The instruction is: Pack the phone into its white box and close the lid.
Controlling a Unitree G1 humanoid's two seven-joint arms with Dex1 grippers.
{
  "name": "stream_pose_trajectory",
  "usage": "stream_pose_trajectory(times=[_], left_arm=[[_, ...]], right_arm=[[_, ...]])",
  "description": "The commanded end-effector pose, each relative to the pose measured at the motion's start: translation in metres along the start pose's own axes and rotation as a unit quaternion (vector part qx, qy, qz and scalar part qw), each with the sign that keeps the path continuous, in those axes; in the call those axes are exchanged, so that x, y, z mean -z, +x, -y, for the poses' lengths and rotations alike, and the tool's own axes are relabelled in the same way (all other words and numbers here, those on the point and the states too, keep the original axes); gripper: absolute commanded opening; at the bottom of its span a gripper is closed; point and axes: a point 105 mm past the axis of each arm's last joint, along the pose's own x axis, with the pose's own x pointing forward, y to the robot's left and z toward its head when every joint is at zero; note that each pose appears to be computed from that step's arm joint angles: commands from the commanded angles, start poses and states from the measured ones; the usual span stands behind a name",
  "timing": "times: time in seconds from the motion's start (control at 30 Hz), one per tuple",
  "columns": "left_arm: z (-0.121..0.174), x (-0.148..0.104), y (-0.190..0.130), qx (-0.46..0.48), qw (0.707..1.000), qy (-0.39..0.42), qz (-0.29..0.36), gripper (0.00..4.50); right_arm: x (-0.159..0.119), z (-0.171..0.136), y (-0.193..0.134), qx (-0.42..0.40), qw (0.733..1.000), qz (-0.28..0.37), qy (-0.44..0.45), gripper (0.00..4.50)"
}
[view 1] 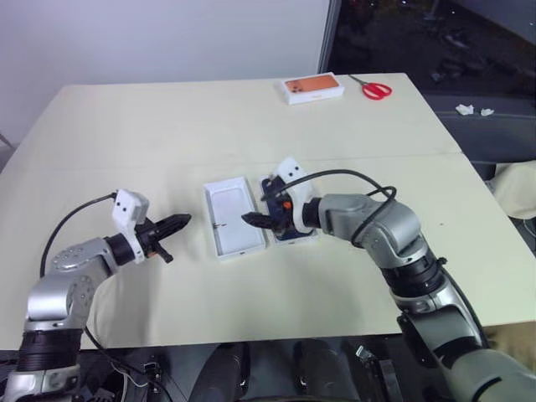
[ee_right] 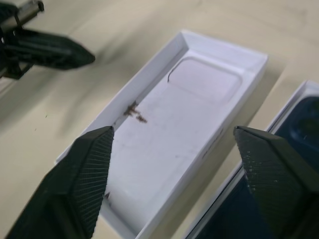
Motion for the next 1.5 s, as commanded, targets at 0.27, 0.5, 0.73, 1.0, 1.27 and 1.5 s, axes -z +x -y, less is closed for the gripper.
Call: stream_pose_trajectory(times=[0.27, 0.5, 0.73, 1.0, 1.27, 1.5], left_arm=[[0.012, 0.022, 0.015, 0.021, 0.999, 0.001, -0.042, 0.06], [0.021, 0.018, 0.024, 0.04, 0.999, 0.004, -0.032, 0.06], [0.022, 0.01, 0.021, 0.041, 0.999, -0.003, -0.012, 0.06], [0.023, 0.01, 0.021, 0.04, 0.999, -0.005, -0.004, 0.06], [0.025, 0.007, 0.023, 0.039, 0.999, -0.01, 0.006, 0.06], [0.027, 0.002, 0.022, 0.038, 0.999, -0.009, 0.022, 0.06]], right_arm=[[-0.011, -0.017, 0.008, -0.024, 0.998, 0.009, -0.061, 0.19], [0.003, -0.003, 0.012, 0.022, 0.993, -0.049, -0.108, 0.19], [-0.01, -0.007, 0.004, 0.016, 0.995, -0.054, -0.076, 2.47], [-0.008, -0.02, 0.004, 0.009, 0.995, -0.092, -0.038, 3.45], [0.006, -0.016, 0.006, 0.029, 0.99, -0.132, -0.034, 3.45], [0.016, -0.015, 0.006, 0.031, 0.987, -0.154, -0.02, 3.45]])
